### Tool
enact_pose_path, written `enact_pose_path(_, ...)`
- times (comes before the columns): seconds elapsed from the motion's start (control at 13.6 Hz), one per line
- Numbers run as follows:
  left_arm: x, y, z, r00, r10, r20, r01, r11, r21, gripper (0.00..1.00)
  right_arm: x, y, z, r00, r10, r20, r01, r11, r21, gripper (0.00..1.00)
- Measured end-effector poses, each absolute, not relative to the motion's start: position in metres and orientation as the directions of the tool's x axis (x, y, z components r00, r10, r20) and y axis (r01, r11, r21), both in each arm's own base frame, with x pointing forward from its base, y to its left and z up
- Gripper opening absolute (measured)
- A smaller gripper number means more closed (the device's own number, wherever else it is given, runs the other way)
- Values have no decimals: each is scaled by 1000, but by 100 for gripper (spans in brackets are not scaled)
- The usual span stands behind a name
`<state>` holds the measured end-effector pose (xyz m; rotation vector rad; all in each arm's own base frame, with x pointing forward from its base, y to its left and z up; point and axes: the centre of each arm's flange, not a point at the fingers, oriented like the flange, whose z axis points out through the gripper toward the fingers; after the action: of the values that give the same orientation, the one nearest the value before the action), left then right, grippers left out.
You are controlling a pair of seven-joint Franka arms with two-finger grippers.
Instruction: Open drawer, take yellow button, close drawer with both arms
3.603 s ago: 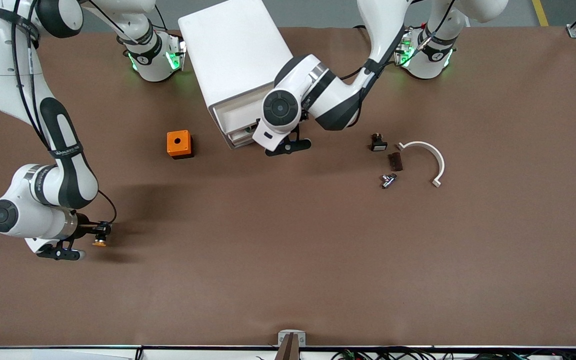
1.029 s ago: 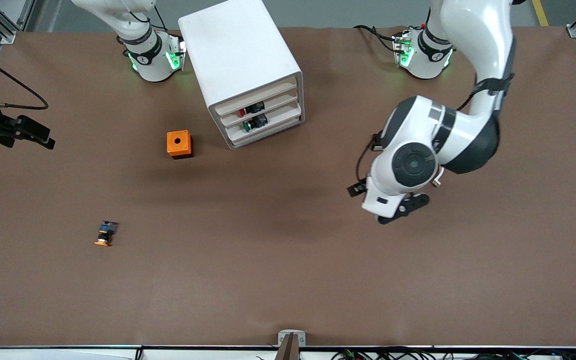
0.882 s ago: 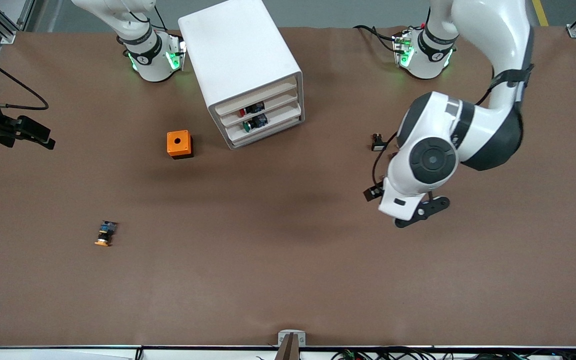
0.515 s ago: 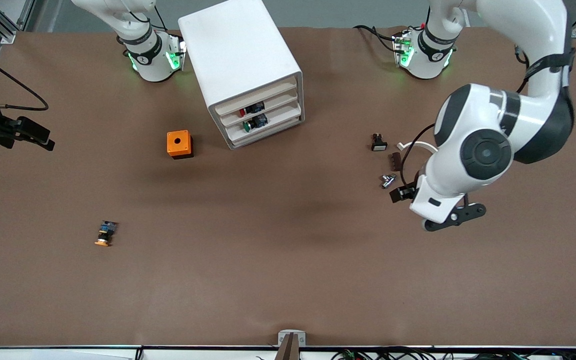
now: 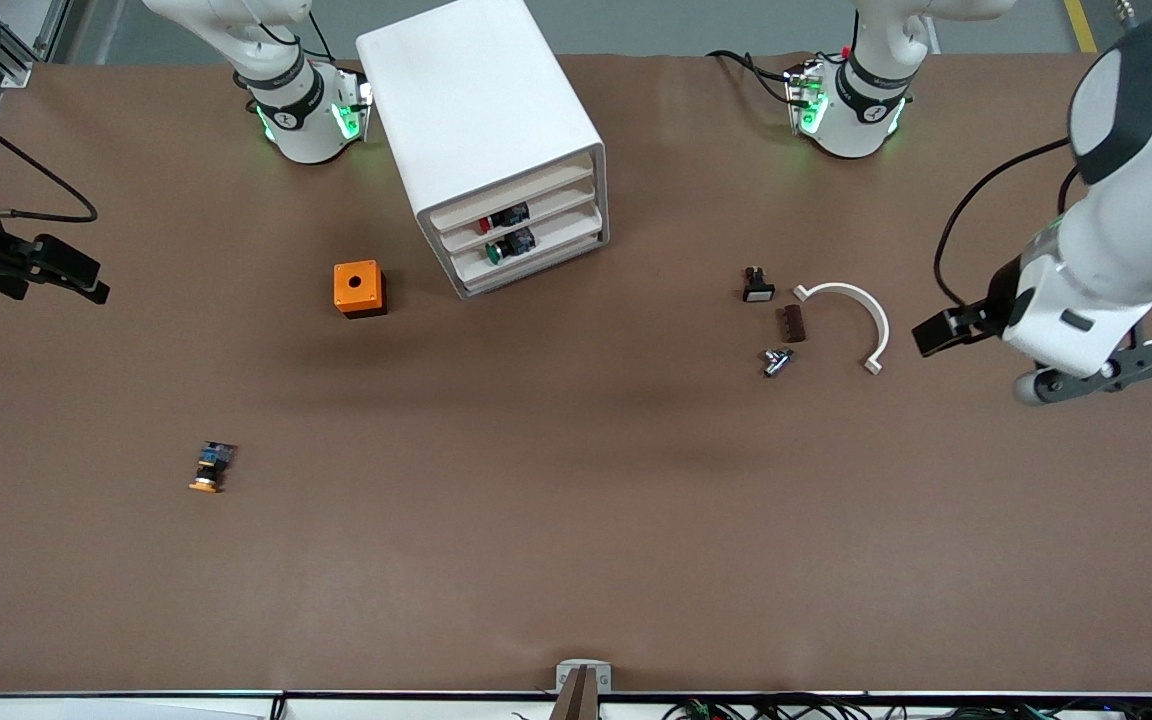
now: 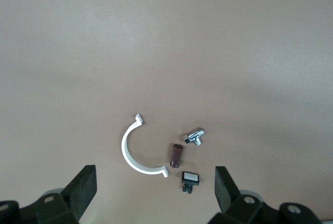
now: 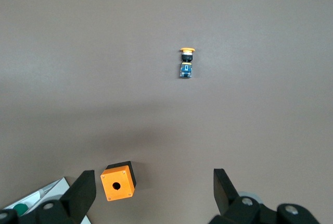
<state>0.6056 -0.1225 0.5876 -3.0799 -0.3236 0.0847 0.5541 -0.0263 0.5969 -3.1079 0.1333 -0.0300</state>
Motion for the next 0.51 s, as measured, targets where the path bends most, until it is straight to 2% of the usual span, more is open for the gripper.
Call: enact_pose_path(0.51, 534, -67, 613, 992, 122, -34, 121, -992, -35, 100, 554, -25, 597, 996, -83, 21, -82, -996, -27, 100)
